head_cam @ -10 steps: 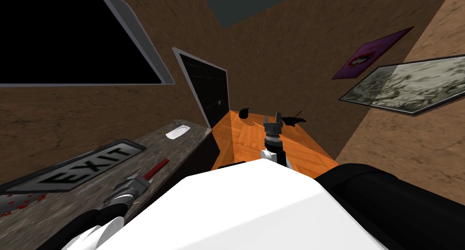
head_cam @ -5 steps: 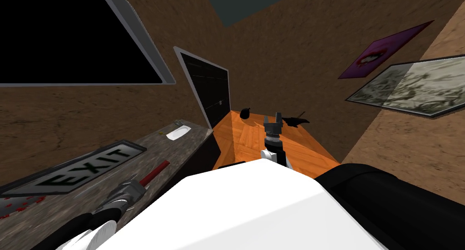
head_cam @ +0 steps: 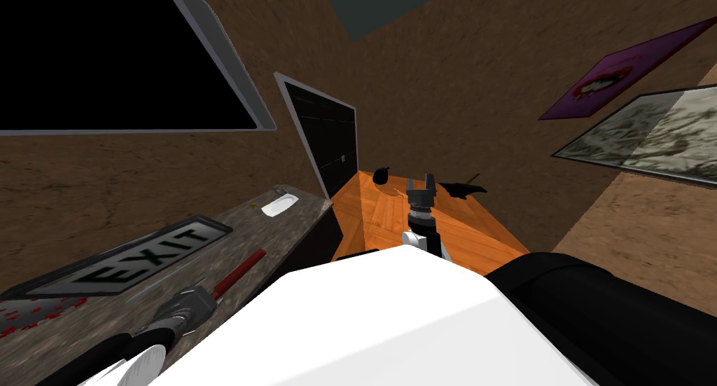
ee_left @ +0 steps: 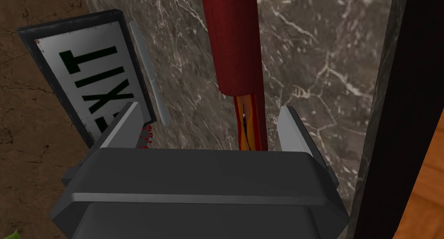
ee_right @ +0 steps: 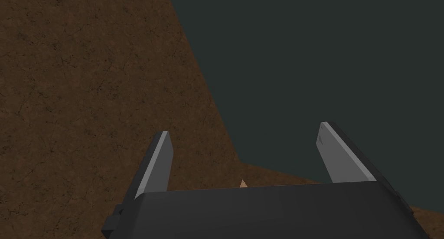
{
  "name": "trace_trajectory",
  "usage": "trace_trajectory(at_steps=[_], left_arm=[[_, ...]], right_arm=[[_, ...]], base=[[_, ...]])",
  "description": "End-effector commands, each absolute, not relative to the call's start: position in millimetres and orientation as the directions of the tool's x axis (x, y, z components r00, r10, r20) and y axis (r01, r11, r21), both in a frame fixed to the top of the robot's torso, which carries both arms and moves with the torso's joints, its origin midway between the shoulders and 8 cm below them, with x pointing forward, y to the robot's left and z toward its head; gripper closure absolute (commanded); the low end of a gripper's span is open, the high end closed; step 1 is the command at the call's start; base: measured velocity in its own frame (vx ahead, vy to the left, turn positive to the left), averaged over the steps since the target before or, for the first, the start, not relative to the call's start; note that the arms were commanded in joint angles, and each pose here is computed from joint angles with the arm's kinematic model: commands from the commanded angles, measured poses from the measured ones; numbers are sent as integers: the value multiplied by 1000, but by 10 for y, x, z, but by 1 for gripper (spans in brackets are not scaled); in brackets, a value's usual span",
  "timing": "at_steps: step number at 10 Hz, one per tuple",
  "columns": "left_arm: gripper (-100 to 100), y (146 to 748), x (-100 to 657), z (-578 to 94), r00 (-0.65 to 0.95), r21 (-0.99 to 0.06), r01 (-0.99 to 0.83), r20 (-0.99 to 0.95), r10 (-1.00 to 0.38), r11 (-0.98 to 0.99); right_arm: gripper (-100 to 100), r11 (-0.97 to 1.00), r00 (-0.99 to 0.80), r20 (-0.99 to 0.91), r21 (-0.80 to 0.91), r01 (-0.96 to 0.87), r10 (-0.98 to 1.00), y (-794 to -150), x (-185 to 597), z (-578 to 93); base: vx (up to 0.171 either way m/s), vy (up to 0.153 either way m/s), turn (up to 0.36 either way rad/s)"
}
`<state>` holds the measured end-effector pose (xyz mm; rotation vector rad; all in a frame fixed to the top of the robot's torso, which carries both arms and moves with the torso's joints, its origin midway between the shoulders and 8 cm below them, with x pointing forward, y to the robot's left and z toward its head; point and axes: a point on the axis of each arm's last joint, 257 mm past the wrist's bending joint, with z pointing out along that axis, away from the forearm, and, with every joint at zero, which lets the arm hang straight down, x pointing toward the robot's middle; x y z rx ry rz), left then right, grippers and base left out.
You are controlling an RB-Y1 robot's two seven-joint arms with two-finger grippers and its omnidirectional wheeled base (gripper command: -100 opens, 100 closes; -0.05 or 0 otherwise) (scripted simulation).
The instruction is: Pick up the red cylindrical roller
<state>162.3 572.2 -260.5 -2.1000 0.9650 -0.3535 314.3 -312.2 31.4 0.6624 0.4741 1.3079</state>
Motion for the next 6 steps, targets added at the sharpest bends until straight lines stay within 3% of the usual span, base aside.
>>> trace_trajectory(at_steps=[1, 6], left_arm=[[-100, 5746, 1531, -2676, 684, -722, -540, -77, -725, -432], [-100, 5771, 1349, -2848, 702, -653, -579, -96, -706, -487]], right_arm=[[0, 122, 209, 46, 683, -720, 977, -3122, 3143, 314], [0, 122, 209, 46, 683, -720, 977, -3122, 3143, 314]], base=[[54, 85, 73], [39, 70, 63]])
